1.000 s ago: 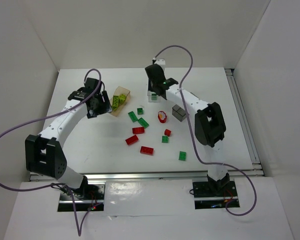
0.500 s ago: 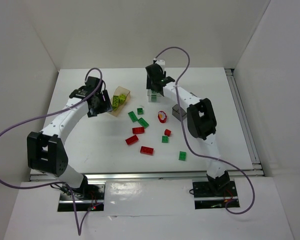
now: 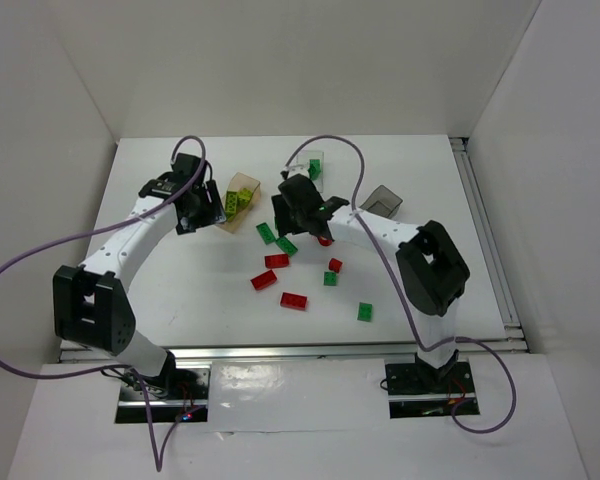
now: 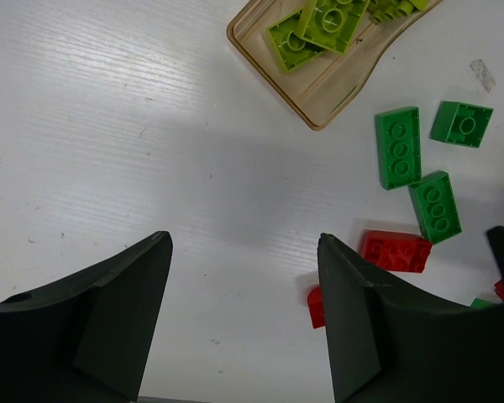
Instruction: Sort the legos into containers by color
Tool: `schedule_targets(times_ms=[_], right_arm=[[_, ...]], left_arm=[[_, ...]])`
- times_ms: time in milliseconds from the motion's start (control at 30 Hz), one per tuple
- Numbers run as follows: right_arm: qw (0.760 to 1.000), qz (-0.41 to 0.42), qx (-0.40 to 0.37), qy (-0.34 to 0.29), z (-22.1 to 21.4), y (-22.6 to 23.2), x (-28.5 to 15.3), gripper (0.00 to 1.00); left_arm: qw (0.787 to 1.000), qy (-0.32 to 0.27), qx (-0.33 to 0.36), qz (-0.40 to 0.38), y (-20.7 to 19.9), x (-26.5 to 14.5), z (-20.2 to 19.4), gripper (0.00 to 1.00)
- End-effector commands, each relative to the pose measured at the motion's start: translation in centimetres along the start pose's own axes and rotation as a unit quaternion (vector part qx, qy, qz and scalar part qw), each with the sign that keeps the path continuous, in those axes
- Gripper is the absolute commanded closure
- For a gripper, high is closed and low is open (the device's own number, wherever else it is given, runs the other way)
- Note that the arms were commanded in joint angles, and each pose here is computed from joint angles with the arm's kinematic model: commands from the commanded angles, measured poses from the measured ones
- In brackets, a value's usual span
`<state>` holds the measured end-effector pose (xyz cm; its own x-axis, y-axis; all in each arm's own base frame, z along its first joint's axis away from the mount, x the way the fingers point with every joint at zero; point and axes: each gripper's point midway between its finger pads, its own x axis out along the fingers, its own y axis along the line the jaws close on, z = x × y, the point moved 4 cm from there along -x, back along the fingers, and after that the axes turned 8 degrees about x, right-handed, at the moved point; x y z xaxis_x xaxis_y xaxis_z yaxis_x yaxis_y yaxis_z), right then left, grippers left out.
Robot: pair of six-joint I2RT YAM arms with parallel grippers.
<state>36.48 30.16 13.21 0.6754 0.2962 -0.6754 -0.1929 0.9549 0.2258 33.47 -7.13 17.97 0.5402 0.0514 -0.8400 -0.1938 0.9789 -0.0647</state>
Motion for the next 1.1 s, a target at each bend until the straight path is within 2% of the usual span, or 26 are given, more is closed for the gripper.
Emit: schedule_targets(times_ms=[0,267,500,633,700,767,933,1067], right_arm=[[0.998,0.021,-0.038,0.045,-2.1,0.1,1.4,0.32],[0.991,0.037,-0.094,0.083,-4.0,1.4,3.7,0.24],[0.99,0.033,-0.097,0.101,-5.3,1.1,5.0,0.25],[0.99,0.004,-0.1,0.102,-5.8,0.6,5.4,0.38],[0.99,-0.006,-0.101,0.096,-5.2,0.6,5.5,0.52],[0.991,-0.031,-0.099,0.083,-4.6,0.1,5.5,0.57],[0.995,-0.047,-0.085,0.021,-0.2,0.6,2.6,0.59],[0.994,-0.095,-0.042,-0.035,3.9,-1.5,1.7,0.6]], left_arm=[[1.0,-0.017,0.012,-0.005,0.0,-1.2,0.2,0.2],[1.0,-0.017,0.011,-0.008,-0.3,-1.3,0.1,0.2],[1.0,-0.012,0.007,-0.006,-0.2,-1.1,-0.2,0.2],[1.0,-0.014,0.007,-0.002,-0.1,-1.1,-0.1,0.2],[1.0,-0.014,0.007,-0.002,-0.1,-1.1,-0.1,0.2],[1.0,-0.014,0.007,-0.002,-0.1,-1.1,-0.1,0.2],[1.0,-0.014,0.007,-0.002,-0.1,-1.1,-0.1,0.2],[1.0,-0.012,0.008,0.004,0.0,-0.8,-0.2,0.2]])
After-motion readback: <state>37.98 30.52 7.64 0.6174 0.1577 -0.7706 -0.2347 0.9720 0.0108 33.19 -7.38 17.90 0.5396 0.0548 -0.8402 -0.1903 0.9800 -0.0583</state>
